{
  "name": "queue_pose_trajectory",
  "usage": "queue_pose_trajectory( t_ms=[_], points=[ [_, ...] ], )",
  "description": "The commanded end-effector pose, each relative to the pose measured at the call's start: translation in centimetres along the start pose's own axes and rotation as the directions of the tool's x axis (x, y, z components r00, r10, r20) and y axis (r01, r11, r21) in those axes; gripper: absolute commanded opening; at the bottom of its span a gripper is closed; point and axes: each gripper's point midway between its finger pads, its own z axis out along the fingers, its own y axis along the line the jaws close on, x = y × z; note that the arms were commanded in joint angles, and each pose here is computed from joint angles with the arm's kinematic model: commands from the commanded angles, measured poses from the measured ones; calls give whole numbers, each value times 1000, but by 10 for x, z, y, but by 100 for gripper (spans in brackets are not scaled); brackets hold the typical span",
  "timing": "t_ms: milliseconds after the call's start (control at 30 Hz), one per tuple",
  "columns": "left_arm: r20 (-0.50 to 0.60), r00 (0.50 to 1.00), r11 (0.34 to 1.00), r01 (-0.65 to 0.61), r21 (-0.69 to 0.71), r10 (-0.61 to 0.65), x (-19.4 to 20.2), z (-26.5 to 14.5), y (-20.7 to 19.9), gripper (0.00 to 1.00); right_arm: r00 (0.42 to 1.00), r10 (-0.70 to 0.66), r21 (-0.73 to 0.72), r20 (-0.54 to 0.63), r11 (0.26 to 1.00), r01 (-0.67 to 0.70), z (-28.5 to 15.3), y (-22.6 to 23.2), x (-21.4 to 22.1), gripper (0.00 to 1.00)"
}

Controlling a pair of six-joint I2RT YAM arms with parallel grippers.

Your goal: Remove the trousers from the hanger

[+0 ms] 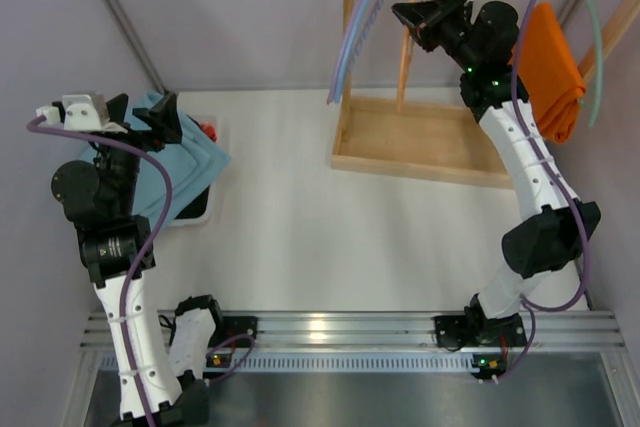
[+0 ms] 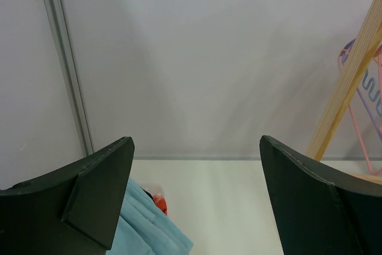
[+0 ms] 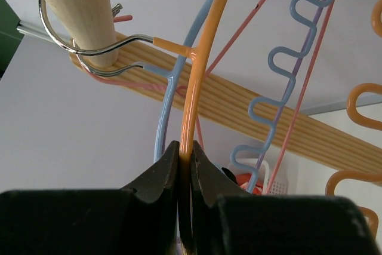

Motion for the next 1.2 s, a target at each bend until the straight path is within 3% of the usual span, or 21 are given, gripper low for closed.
queue_pose_trajectory(
  t_ms=[0,367,433,467,600,700,833,867,1033,1167],
  points=[
    [13,1000,1000,-15,-2,15,-1,-3,0,92,997,-63,-125,34,990,67,3,38,-3,0],
    [-15,1000,1000,-17,12,18,5,-2,-1,92,995,-102,-174,17,979,103,12,51,14,0],
    [-16,1000,1000,-17,11,17,6,-2,-1,93,994,-105,-163,12,981,106,11,47,15,9],
    [-24,1000,1000,-12,19,12,8,-1,-2,93,993,-118,-166,12,979,118,1,53,16,29],
    [-51,999,999,3,35,-2,13,3,-4,94,991,-135,-141,0,981,133,-13,47,18,68],
    [-86,996,998,18,56,-13,20,7,-5,96,986,-168,-120,10,978,168,-32,48,14,81],
    [-135,991,993,41,106,-27,25,16,-12,99,977,-212,-95,36,972,215,-59,48,2,96],
    [-190,981,993,66,99,-46,39,22,-8,99,973,-226,-63,35,972,228,-65,40,-3,99],
    [-319,943,964,165,206,-94,56,35,-25,99,947,-319,-15,39,947,320,-106,34,-11,99],
    [-388,911,942,244,231,-141,77,47,-32,99,888,-459,22,13,888,459,-140,27,-5,99]
  ],
)
